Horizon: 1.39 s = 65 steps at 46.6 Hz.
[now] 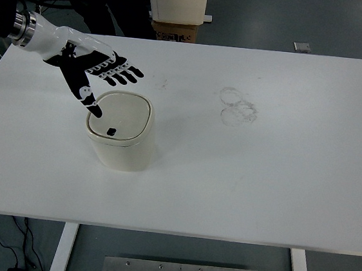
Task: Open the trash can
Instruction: 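Lower the left hand's fingertips onto the lid's front edge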
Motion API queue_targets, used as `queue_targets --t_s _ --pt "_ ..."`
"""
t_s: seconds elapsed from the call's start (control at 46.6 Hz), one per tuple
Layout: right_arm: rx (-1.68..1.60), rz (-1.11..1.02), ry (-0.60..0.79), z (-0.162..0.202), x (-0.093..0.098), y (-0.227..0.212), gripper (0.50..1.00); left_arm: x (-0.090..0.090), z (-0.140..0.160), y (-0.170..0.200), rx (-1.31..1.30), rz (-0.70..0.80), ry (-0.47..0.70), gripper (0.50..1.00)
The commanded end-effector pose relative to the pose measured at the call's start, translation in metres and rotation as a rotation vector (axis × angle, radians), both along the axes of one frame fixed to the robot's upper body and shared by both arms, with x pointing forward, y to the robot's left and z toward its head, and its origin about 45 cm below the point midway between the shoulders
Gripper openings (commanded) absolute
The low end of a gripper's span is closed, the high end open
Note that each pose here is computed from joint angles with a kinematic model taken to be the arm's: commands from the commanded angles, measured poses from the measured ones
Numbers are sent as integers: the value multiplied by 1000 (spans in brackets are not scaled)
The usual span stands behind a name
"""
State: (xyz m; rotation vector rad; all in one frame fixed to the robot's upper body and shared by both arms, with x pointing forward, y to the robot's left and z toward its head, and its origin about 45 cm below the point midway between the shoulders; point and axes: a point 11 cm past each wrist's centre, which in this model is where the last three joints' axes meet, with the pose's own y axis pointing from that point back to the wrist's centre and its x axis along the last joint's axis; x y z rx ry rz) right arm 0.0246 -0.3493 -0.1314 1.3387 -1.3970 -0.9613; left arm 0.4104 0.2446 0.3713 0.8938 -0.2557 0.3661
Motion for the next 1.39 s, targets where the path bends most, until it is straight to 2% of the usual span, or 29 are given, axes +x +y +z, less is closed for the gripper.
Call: queue_targets --t_s 0.0,0.429,0.665,0.901,1.223,1.373 --pt "0 0 0 0 0 0 991 0 -1 1 -9 8 6 1000" --pt "0 0 0 0 0 0 991 0 4 -8 19 -27 -14 1000" --pt "0 1 0 0 0 0 991 4 33 -20 30 -56 -80 1000" --pt "0 0 0 0 0 0 991 1 13 -16 97 -54 -26 1000" --pt "0 0 0 0 0 0 991 4 11 -8 92 -32 -27 1000" --pt "0 0 0 0 0 0 991 1 -17 6 99 1 33 1000"
